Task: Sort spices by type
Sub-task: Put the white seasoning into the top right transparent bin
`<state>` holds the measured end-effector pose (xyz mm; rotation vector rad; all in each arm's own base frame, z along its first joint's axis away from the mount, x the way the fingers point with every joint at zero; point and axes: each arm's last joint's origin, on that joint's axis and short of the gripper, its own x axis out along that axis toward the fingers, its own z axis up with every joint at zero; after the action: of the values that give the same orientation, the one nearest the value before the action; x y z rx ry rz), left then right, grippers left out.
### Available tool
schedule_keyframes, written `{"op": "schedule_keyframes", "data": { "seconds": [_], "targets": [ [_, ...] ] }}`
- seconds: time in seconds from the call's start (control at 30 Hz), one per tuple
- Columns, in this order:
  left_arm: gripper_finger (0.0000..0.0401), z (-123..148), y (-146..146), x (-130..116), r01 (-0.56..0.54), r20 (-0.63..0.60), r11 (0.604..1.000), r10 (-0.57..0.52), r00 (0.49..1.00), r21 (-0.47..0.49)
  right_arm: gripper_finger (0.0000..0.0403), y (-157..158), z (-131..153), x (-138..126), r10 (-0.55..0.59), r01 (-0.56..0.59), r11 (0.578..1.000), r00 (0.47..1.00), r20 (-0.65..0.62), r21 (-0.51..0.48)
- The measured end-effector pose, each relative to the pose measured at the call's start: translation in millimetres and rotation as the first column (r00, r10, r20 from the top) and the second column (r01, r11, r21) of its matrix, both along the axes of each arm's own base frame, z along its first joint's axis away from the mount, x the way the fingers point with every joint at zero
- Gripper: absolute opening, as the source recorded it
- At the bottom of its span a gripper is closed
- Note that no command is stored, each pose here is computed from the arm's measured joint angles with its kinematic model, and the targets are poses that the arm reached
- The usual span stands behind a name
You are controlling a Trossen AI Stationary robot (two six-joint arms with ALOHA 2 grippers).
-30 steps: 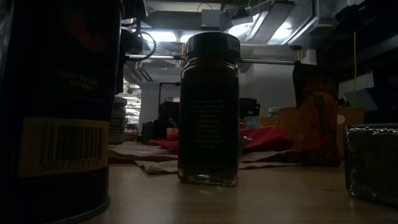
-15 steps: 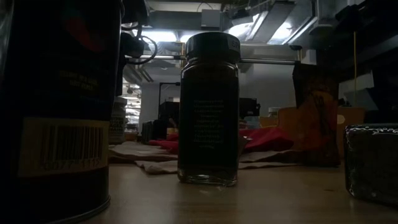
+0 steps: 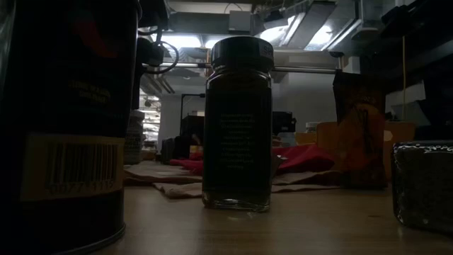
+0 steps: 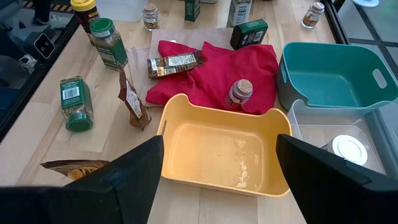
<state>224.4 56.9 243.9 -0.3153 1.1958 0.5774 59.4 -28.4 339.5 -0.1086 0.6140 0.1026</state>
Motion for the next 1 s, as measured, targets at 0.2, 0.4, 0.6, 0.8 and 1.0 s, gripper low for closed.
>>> {"op": "schedule_keyframes", "data": {
  "seconds": [0.2,0.4,0.6,0.8,1.0],
  "targets": [
    [0.0205,-3.3,-0.2,-1.2,-0.001,-0.003,1.0,0.001,1.0,-0.001,0.031,0.0,0.1,0.0,0.0,0.0,1.0,1.0,0.0,0.0],
    [0.0205,-6.0,2.4,-2.9,-0.013,-0.005,1.0,0.013,1.0,-0.007,0.031,0.0,0.2,-0.1,0.0,0.0,1.0,1.0,0.001,0.0],
    [0.0205,-5.5,4.3,-2.1,0.009,0.005,1.0,-0.009,1.0,0.008,0.031,0.1,0.2,-0.1,0.0,0.0,1.0,1.0,0.0,0.0],
    [0.0205,-4.0,5.2,1.9,0.071,0.033,0.996,-0.073,0.997,0.046,0.031,0.1,0.2,-0.1,0.0,0.0,1.0,1.0,0.0,0.0],
    [0.021,-4.1,5.1,1.6,0.083,0.027,0.995,-0.084,0.996,0.048,0.031,0.1,0.2,-0.1,0.0,0.0,1.0,1.0,0.0,0.0]
  ]
}}
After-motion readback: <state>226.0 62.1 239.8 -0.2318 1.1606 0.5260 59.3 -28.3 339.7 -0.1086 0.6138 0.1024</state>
